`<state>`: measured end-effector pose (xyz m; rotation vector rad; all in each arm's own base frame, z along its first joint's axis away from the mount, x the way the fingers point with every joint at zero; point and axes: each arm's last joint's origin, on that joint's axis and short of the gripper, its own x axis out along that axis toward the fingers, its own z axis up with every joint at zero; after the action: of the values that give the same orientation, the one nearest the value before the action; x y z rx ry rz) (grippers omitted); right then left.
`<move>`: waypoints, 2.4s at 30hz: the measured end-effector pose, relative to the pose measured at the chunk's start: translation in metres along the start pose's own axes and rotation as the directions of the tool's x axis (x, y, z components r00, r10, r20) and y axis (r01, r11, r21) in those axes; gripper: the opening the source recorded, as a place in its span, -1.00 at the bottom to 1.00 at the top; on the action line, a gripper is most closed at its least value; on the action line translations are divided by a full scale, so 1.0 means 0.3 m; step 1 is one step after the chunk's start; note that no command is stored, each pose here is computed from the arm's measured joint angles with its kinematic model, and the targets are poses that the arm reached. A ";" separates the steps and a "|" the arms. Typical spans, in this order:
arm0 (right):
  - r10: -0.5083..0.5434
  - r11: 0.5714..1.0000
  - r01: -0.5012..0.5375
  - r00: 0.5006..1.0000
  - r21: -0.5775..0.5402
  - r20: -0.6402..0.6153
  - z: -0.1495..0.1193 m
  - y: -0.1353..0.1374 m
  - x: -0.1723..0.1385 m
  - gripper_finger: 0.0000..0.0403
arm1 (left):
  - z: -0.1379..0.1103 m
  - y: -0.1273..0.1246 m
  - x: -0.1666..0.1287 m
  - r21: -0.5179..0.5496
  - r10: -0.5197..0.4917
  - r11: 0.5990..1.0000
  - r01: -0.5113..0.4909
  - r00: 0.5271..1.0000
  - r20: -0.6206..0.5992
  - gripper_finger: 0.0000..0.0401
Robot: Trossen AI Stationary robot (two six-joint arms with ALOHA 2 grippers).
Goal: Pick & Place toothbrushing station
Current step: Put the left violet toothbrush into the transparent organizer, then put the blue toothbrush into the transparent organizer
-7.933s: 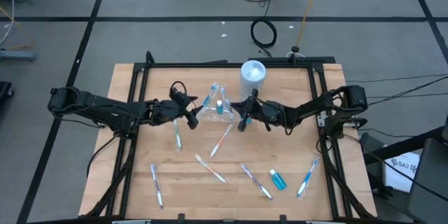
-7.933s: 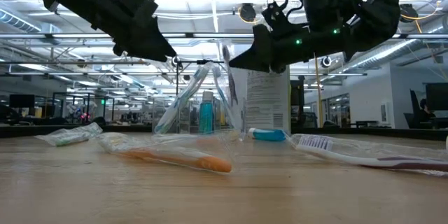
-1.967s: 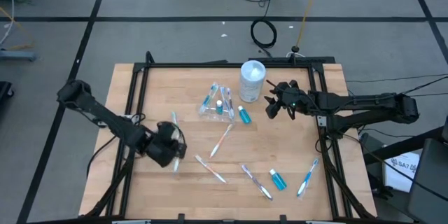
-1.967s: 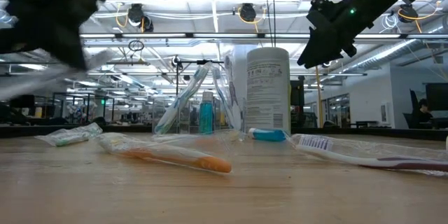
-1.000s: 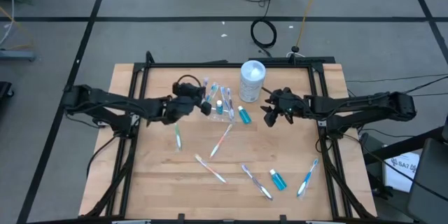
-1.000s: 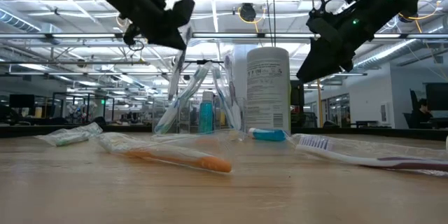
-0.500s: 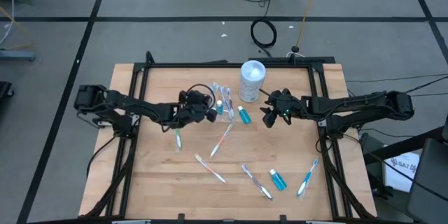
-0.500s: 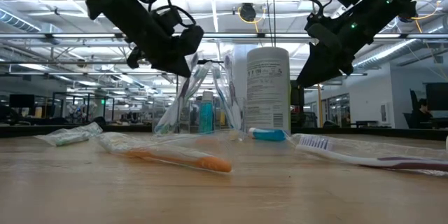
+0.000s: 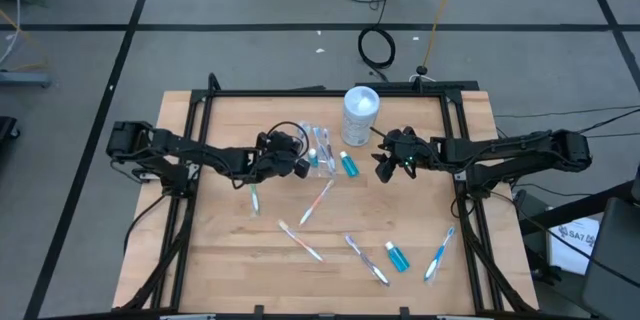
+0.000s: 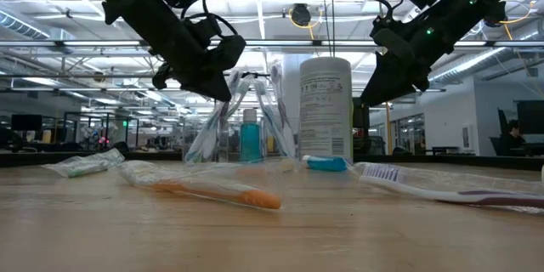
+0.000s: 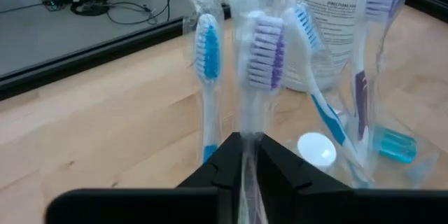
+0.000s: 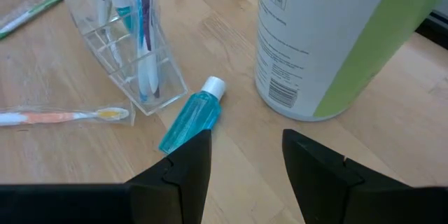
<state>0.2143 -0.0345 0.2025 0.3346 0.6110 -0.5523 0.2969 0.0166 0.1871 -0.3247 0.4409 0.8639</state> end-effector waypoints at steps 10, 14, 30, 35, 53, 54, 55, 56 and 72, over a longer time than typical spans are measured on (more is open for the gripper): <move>0.020 1.000 -0.020 1.000 -0.015 -0.003 -0.006 0.016 -0.005 -0.15 | -0.001 -0.002 0.000 0.051 -0.016 0.999 0.017 1.000 -0.012 -0.47; 0.024 1.000 -0.024 1.000 -0.017 -0.002 -0.007 0.019 -0.006 -0.15 | 0.009 -0.001 -0.011 0.077 -0.039 0.996 0.040 0.999 -0.014 -0.42; 0.024 1.000 -0.024 1.000 -0.017 -0.002 -0.007 0.019 -0.006 -0.15 | 0.030 0.012 -0.128 0.029 -0.201 0.978 0.207 0.968 -0.150 -0.41; 0.023 1.000 -0.023 1.000 -0.017 -0.001 -0.007 0.019 -0.006 -0.15 | 0.008 -0.011 -0.153 0.022 -0.290 0.953 0.302 0.931 -0.220 -0.41; 0.172 0.984 -0.175 0.983 0.033 0.067 0.020 0.056 -0.014 -0.16 | -0.097 0.034 -0.205 0.025 -0.175 0.974 0.224 0.821 -0.543 -0.41; 0.206 0.978 -0.209 0.975 0.028 0.087 0.025 0.069 -0.019 -0.16 | -0.100 0.038 -0.206 0.041 -0.161 0.975 0.220 0.818 -0.552 -0.41; 0.229 0.972 -0.232 0.967 0.022 0.108 0.028 0.083 -0.024 -0.17 | -0.103 0.043 -0.206 0.058 -0.147 0.975 0.215 0.815 -0.561 -0.41; 0.252 0.966 -0.256 0.959 0.016 0.126 0.030 0.098 -0.031 -0.19 | -0.105 0.048 -0.207 0.072 -0.131 0.975 0.208 0.812 -0.568 -0.41; 0.458 0.889 -0.453 0.880 -0.066 0.128 0.084 0.450 -0.116 -0.34 | -0.046 0.131 -0.189 0.256 -0.012 0.952 0.170 0.853 -0.522 -0.41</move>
<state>0.2799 0.0764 0.2617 0.3897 0.3842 -0.1075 0.2305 -0.0027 0.1996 -0.2967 1.0390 0.5945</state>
